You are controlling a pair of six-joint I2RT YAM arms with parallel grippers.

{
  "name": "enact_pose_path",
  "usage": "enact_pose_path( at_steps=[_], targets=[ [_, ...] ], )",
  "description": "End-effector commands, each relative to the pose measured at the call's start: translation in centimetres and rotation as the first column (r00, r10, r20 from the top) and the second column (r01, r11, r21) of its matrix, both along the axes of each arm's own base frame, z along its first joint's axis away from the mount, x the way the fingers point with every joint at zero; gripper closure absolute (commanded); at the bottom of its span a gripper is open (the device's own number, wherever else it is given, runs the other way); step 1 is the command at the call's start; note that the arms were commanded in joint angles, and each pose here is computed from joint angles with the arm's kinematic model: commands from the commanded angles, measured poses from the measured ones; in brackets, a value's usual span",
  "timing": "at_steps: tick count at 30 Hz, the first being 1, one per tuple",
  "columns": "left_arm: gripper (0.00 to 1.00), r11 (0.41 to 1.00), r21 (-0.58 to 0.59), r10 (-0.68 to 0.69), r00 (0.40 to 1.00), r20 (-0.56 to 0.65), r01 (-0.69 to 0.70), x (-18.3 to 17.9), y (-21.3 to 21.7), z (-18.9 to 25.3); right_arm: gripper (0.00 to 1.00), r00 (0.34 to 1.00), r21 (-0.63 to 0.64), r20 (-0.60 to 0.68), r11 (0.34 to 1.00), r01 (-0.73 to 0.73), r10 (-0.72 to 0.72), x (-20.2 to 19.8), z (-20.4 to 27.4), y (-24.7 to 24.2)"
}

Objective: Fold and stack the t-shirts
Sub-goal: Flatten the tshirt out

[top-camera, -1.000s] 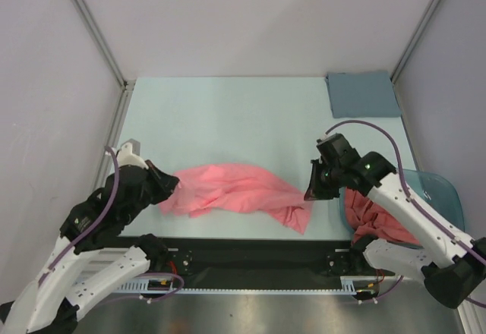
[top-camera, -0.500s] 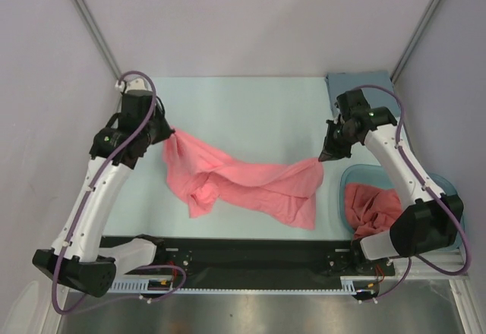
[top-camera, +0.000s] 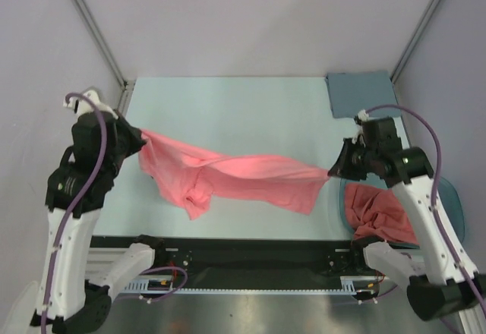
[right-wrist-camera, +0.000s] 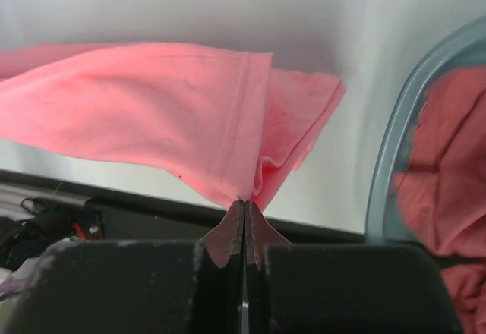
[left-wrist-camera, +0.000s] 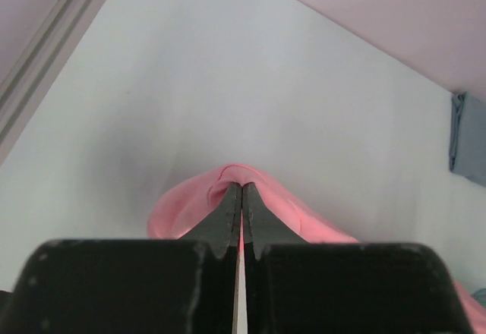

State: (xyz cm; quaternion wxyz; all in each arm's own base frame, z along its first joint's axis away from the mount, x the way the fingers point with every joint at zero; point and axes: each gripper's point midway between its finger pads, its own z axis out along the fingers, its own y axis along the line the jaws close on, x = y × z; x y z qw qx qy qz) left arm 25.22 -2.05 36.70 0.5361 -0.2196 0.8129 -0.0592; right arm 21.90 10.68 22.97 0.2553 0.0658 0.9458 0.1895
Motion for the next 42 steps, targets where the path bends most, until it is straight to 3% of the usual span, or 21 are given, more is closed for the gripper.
enact_pose_path(
  at_steps=[1,4,6,10,13,18,24,29,32,35,36,37,39,40,42],
  targets=[
    [0.99,0.999,-0.04,0.014,1.0,-0.027,-0.016,-3.2,0.6,-2.0,1.0,0.995,0.098,-0.101,0.995,0.016,-0.006,-4.0,-2.5,1.0],
    [1.0,0.996,-0.088,-0.023,0.986,-0.166,0.008,-4.6,-0.5,-8.4,1.0,0.977,0.235,-0.21,0.972,0.02,0.031,-7.1,-5.9,3.3],
    [1.0,0.99,-0.137,-0.047,0.983,-0.177,0.022,-5.5,-1.2,-10.1,1.0,0.961,0.264,-0.275,0.964,0.037,0.039,-8.5,-8.8,4.2],
    [1.0,0.988,-0.153,-0.057,0.962,-0.267,0.016,-6.4,-1.5,-14.3,1.0,0.935,0.137,-0.349,0.99,-0.018,0.066,-10.4,-12.2,3.8],
    [1.0,0.99,-0.143,-0.061,0.956,-0.285,0.02,-6.1,-1.6,-14.8,1.0,0.932,0.014,-0.36,0.999,-0.038,0.04,-10.1,-12.8,2.5],
    [1.0,0.981,-0.147,-0.165,0.937,-0.308,0.124,-3.3,-3.6,-15.1,1.0,0.93,-0.07,-0.366,0.996,-0.056,0.027,-9.5,-13.1,1.6],
    [1.0,0.953,-0.232,-0.285,0.833,-0.474,0.194,0.8,-7.4,-20.0,1.0,0.925,-0.098,-0.378,0.992,-0.081,0.039,-9.0,-14.0,1.5],
    [1.0,0.965,-0.176,-0.257,0.816,-0.518,0.192,5.5,-8.1,-22.7,0.99,0.916,-0.096,-0.401,0.992,-0.08,0.035,-9.2,-14.2,1.7],
    [1.0,0.971,-0.124,-0.24,0.82,-0.52,0.206,7.8,-7.8,-22.0,0.98,0.908,-0.094,-0.417,0.993,-0.077,0.031,-9.8,-14.6,1.7],
    [0.81,0.977,-0.073,-0.206,0.82,-0.533,0.199,8.8,-7.2,-21.4,0.97,0.891,-0.078,-0.453,0.995,-0.066,0.023,-10.8,-15.4,1.8],
    [0.54,0.98,-0.065,-0.194,0.83,-0.523,0.189,8.6,-6.9,-20.6,0.96,0.889,-0.074,-0.458,0.995,-0.061,0.02,-10.9,-15.6,1.9],
    [0.45,0.985,-0.038,-0.164,0.831,-0.531,0.17,8.0,-6.1,-20.3,0.94,0.884,-0.072,-0.467,0.996,-0.057,0.016,-11.2,-15.8,1.8],
    [0.33,0.987,-0.016,-0.143,0.824,-0.548,0.161,6.0,-5.6,-20.8,0.81,0.887,-0.07,-0.462,0.997,-0.044,0.007,-11.2,-15.8,1.9],
    [0.32,0.986,-0.02,-0.149,0.832,-0.534,0.164,4.8,-5.6,-20.3,0.76,0.894,-0.081,-0.448,0.996,-0.038,-0.002,-11.0,-15.7,1.7],
    [0.32,0.985,-0.026,-0.151,0.793,-0.59,0.168,0.7,-5.6,-23.1,0.63,0.91,-0.106,-0.415,0.993,-0.047,-0.002,-10.2,-14.8,1.3]
  ],
)
